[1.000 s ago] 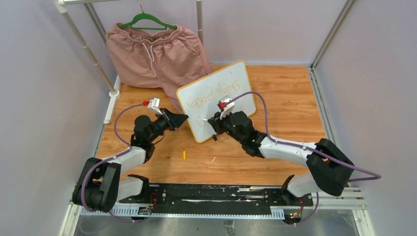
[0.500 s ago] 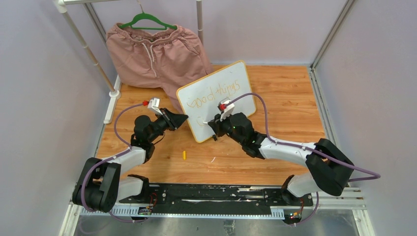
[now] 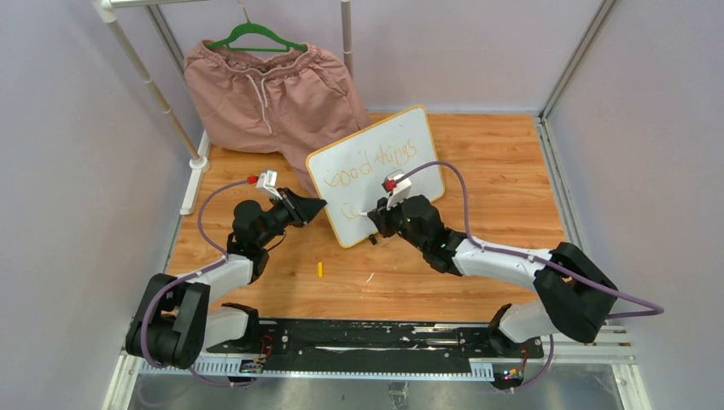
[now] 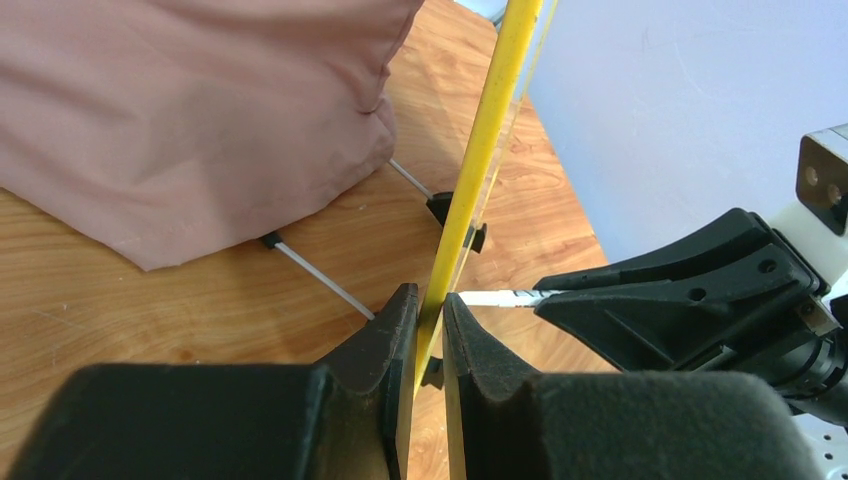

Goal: Write a sentence on the whiteboard

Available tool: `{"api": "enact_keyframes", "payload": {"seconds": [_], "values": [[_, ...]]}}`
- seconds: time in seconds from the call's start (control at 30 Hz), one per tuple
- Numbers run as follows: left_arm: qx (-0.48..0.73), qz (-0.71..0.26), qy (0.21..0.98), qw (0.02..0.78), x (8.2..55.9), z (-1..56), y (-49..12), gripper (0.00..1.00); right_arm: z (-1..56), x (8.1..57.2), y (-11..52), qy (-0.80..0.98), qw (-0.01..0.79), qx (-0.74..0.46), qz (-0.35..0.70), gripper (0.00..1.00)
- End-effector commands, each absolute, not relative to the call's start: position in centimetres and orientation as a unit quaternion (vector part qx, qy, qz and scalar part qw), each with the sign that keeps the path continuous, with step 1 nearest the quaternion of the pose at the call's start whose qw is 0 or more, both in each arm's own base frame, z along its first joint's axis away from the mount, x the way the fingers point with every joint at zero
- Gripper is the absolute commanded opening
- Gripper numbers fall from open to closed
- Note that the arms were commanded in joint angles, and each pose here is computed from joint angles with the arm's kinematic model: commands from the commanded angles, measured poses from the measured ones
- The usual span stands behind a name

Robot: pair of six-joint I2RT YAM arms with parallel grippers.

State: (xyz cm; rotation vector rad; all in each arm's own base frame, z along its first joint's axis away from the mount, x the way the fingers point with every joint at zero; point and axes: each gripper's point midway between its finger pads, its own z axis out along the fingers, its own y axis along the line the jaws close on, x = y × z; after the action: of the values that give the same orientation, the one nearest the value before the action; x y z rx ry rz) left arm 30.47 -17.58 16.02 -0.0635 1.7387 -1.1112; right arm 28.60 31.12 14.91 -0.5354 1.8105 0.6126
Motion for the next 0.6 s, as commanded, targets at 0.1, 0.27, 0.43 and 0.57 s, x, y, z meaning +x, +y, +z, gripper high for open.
{"api": "enact_keyframes", "payload": {"seconds": [0.1, 0.27, 0.43, 0.57], "values": [[-0.006, -0.472, 0.708, 0.526, 30.1, 17.3, -18.1, 0.18, 17.4, 30.9, 30.5, 0.757, 0.573, -0.205, 0.239, 0.0], [-0.005, -0.472, 0.707, 0.526, 30.0, 17.4, -18.1, 0.18, 18.0, 31.1, 31.3, 0.751, 0.574, -0.209, 0.251, 0.0], [-0.005, -0.472, 0.707, 0.526, 30.1, 17.3, -18.1, 0.18, 18.1, 30.9, 31.9, 0.749, 0.569, -0.215, 0.263, 0.0], [-0.005, -0.473, 0.707, 0.526, 30.1, 17.3, -18.1, 0.18, 17.9, 30.4, 32.5, 0.747, 0.565, -0.223, 0.27, 0.0]]}}
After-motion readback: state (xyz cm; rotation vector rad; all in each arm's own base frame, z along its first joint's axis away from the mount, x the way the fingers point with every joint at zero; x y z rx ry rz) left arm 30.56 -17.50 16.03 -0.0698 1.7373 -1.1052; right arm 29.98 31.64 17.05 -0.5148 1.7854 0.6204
